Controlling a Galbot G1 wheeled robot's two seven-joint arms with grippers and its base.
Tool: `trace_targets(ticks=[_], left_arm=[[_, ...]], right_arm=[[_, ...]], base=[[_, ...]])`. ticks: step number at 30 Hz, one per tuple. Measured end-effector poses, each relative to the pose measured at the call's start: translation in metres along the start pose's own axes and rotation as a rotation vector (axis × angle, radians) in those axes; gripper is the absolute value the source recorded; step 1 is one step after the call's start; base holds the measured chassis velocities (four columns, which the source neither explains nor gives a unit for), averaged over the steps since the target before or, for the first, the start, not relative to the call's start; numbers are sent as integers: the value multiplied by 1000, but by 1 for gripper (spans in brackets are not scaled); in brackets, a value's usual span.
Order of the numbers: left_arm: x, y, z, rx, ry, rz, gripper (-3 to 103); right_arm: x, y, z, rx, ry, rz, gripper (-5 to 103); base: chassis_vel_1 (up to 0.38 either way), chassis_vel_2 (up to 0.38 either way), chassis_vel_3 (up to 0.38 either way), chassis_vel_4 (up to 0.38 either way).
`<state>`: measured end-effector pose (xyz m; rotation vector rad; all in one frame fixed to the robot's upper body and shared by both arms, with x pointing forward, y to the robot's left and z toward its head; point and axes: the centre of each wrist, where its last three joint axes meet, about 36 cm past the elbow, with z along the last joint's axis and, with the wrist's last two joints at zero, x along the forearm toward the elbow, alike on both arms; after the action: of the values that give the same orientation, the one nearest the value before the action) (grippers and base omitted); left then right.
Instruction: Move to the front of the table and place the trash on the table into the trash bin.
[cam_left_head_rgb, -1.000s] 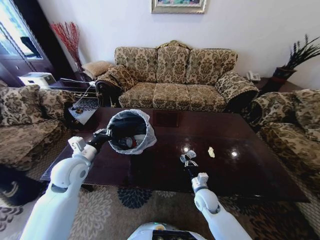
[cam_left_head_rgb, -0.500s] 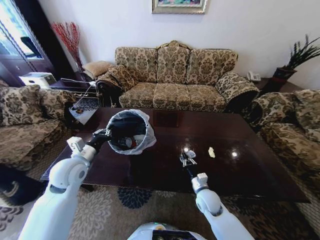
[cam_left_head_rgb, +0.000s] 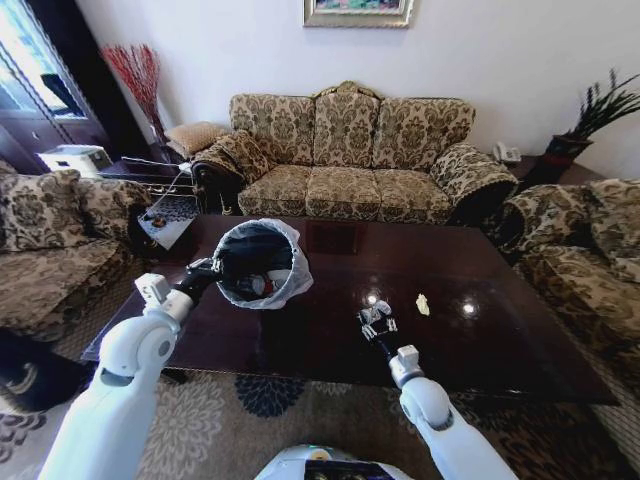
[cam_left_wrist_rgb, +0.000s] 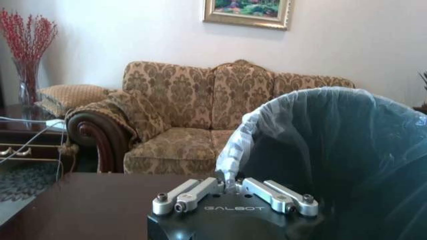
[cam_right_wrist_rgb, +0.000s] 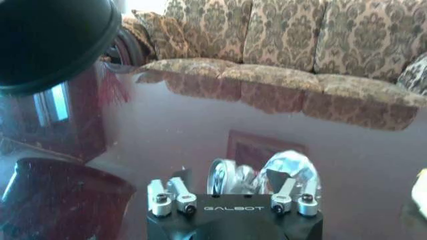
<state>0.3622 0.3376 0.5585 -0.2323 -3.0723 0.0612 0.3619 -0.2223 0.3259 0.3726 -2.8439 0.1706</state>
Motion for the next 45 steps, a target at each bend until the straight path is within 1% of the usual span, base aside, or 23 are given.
trace_targets(ticks=[2, 3, 4, 5, 6, 8, 9, 12, 13, 16, 17, 18, 20, 21, 24, 26, 27, 30, 31, 34, 38, 41, 45], left_arm=[[0, 0, 1, 2, 0, -2, 0], [-1, 1, 1, 3, 1, -3, 0], [-1, 1, 1, 3, 1, -3, 0], [-1, 2, 1, 3, 1, -5, 0], [-2, 2, 2, 4, 1, -6, 0], [-2, 3, 3, 6, 2, -8, 0], [-2, 3, 3, 6, 2, -8, 0], [-3, 3, 4, 9, 3, -8, 0], [-3, 3, 4, 9, 3, -8, 0], [-3, 3, 4, 8, 3, -5, 0], [-3, 3, 4, 8, 3, -5, 0], [-3, 3, 3, 8, 3, -5, 0], [-3, 3, 3, 7, 3, -5, 0], [-3, 3, 3, 6, 4, -4, 0], [-3, 3, 4, 5, 6, -4, 0], [-2, 3, 3, 5, 5, -3, 0], [-2, 3, 3, 5, 5, -3, 0], [-2, 2, 3, 5, 3, -2, 0], [-1, 2, 3, 5, 3, -2, 0], [-1, 2, 3, 5, 2, -1, 0], [-1, 2, 2, 4, 1, -1, 0], [0, 1, 2, 4, 1, 0, 0], [1, 1, 2, 3, 1, -3, 0]], right_arm=[[-2, 1, 2, -6, 9, -4, 85], [-4, 2, 2, -9, 11, -7, 82], [-4, 2, 2, -9, 11, -7, 82], [-5, 2, 2, -9, 11, -10, 78], [-6, 2, 2, -9, 10, -11, 78], [-7, 2, 2, -7, 9, -13, 70], [-7, 2, 2, -7, 9, -13, 70], [-8, 3, 1, -3, 3, -17, 56], [-8, 3, 1, -3, 3, -17, 56], [-8, 3, -1, 2, -6, -17, 40], [-8, 3, -1, 2, -6, -17, 40], [-8, 3, -1, 3, -8, -16, 36], [-9, 2, -1, 3, -9, -15, 36], [-9, 2, -1, 2, -8, -14, 30], [-9, 3, 0, 1, -9, -12, 27], [-8, 4, 1, -1, -10, -12, 18], [-8, 4, 1, -1, -10, -12, 18], [-8, 3, 0, -2, -14, -8, 3], [-8, 3, -1, -2, -15, -7, 1], [-8, 3, -3, -1, -24, -3, 1], [-11, 1, -13, 11, -69, 1, 0], [-30, -2, -35, 15, -130, -13, 0], [-52, 0, -48, 9, -141, -41, -1]], base=[[0, 0, 0, 0], [0, 0, 0, 0], [0, 0, 0, 0], [0, 0, 0, 0], [0, 0, 0, 0], [0, 0, 0, 0], [0, 0, 0, 0], [0, 0, 0, 0], [0, 0, 0, 0], [0, 0, 0, 0], [0, 0, 0, 0], [0, 0, 0, 0], [0, 0, 0, 0], [0, 0, 0, 0], [0, 0, 0, 0], [0, 0, 0, 0], [0, 0, 0, 0], [0, 0, 0, 0], [0, 0, 0, 0], [0, 0, 0, 0], [0, 0, 0, 0], [0, 0, 0, 0], [0, 0, 0, 0]])
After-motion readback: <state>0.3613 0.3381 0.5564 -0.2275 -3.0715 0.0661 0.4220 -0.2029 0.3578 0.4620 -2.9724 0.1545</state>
